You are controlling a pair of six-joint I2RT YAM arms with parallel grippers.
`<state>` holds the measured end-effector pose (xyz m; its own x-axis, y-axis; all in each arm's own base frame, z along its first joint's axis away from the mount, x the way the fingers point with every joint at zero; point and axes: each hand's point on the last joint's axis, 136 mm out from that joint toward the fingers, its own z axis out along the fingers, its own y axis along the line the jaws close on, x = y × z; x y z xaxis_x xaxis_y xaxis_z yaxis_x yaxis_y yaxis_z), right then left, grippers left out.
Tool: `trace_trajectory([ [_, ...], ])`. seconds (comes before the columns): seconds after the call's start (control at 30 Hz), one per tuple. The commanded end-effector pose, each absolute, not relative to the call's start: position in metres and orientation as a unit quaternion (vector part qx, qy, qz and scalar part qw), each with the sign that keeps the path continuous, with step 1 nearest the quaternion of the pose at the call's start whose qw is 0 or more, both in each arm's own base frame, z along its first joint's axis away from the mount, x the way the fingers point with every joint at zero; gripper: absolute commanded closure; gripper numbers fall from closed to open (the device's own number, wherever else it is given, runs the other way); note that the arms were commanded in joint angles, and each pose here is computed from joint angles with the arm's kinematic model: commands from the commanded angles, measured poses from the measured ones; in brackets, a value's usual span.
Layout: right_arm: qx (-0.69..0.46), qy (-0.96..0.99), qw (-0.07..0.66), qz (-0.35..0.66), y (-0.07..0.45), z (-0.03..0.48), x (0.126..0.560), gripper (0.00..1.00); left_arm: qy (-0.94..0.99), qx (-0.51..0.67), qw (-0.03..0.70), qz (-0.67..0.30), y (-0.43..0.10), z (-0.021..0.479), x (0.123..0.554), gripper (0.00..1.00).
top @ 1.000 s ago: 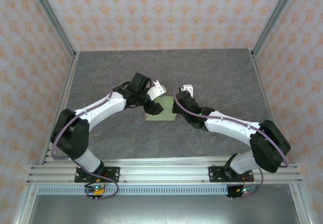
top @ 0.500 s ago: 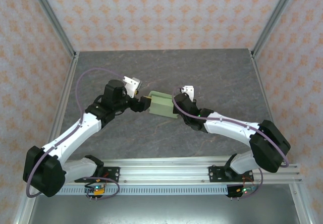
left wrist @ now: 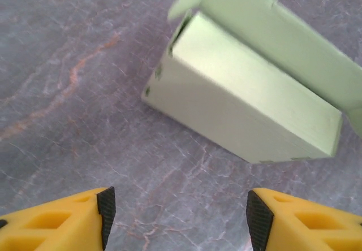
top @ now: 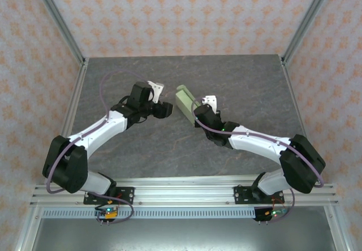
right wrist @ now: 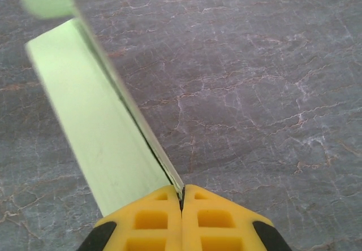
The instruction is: Fold the paper box
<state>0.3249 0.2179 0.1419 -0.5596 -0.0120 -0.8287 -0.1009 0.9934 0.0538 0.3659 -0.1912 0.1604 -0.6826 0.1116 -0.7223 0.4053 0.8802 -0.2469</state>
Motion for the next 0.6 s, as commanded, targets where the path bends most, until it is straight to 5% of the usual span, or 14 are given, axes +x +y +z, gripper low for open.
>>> trace_trajectory([
  [0.0,-0.043,0.875,0.482,0.024,0.215,0.15,0.327,1.0,0.877,0.123,0.428,-0.181,-0.18,0.195,0.395,0.32],
  [0.1,-0.042,0.876,0.48,0.029,0.217,0.152,0.328,0.96,0.872,0.123,0.435,-0.187,-0.184,0.202,0.412,0.31],
  [0.2,-0.031,0.876,0.479,0.046,0.221,0.159,0.328,0.81,0.872,0.12,0.431,-0.197,-0.189,0.201,0.426,0.31],
  [0.57,0.036,0.87,0.481,0.101,0.217,0.184,0.327,0.63,0.87,0.169,0.41,-0.216,-0.209,0.193,0.443,0.33],
])
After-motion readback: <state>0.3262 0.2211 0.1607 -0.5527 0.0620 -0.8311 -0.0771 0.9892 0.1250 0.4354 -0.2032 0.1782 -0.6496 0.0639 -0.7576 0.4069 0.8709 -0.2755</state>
